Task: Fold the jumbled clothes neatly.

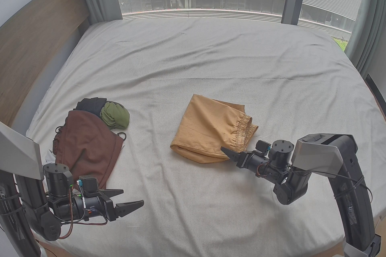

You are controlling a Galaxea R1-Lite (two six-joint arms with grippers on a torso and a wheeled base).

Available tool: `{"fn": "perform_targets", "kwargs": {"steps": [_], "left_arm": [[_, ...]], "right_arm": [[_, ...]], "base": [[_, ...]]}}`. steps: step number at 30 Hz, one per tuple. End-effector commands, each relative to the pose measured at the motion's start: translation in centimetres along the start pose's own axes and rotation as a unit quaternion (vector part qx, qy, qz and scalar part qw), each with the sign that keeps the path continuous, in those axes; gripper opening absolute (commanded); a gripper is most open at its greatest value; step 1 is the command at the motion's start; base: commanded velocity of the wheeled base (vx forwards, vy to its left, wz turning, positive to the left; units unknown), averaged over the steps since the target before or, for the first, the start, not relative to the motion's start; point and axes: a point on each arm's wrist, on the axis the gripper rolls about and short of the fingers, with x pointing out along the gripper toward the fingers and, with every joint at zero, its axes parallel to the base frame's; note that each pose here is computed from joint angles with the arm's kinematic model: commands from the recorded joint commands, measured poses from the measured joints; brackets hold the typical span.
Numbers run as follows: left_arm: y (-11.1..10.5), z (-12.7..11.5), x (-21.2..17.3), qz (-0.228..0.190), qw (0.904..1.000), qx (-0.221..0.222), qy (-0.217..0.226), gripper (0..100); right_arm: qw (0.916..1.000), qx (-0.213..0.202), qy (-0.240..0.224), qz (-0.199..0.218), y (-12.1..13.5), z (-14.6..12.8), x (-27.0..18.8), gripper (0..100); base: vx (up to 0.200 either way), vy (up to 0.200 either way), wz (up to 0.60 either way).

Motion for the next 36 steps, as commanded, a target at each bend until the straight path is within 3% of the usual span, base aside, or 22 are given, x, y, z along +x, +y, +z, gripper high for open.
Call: {"fn": "perform_targets", "kwargs": {"steps": [1, 8, 12, 17, 27, 36], "left_arm": [[0.0, 0.0, 0.0, 0.0, 1.0, 0.001, -0.001, 100], [0.0, 0.1, 0.0, 0.0, 1.0, 0.002, -0.003, 100], [0.0, 0.1, 0.0, 0.0, 1.0, 0.002, -0.003, 100], [0.1, 0.1, 0.0, 0.001, 1.0, 0.001, -0.003, 100], [0.2, 0.2, -0.1, 0.003, 1.0, 0.001, -0.006, 100], [0.1, 0.2, -0.1, 0.003, 1.0, 0.0, -0.005, 100]], "right_arm": [[0.9991, -0.02, -0.036, -0.014, 0.3, 3.9, -1.8, 100], [0.9926, -0.051, -0.11, -0.014, 2.7, 11.0, -5.2, 100], [0.9908, -0.06, -0.122, 0.005, 4.3, 12.0, -5.3, 100], [0.9932, -0.057, -0.095, 0.035, 6.1, 9.7, -3.5, 100], [0.9986, -0.036, -0.035, 0.018, 2.2, 3.0, 0.1, 100], [0.9994, -0.028, -0.018, -0.004, 0.7, 1.1, 0.1, 100]], "base": [[0.0, 0.0, 0.0], [0.0, 0.0, 0.0], [0.0, 0.0, 0.0], [0.0, 0.0, 0.0], [0.0, 0.0, 0.0], [0.0, 0.0, 0.0]]}}
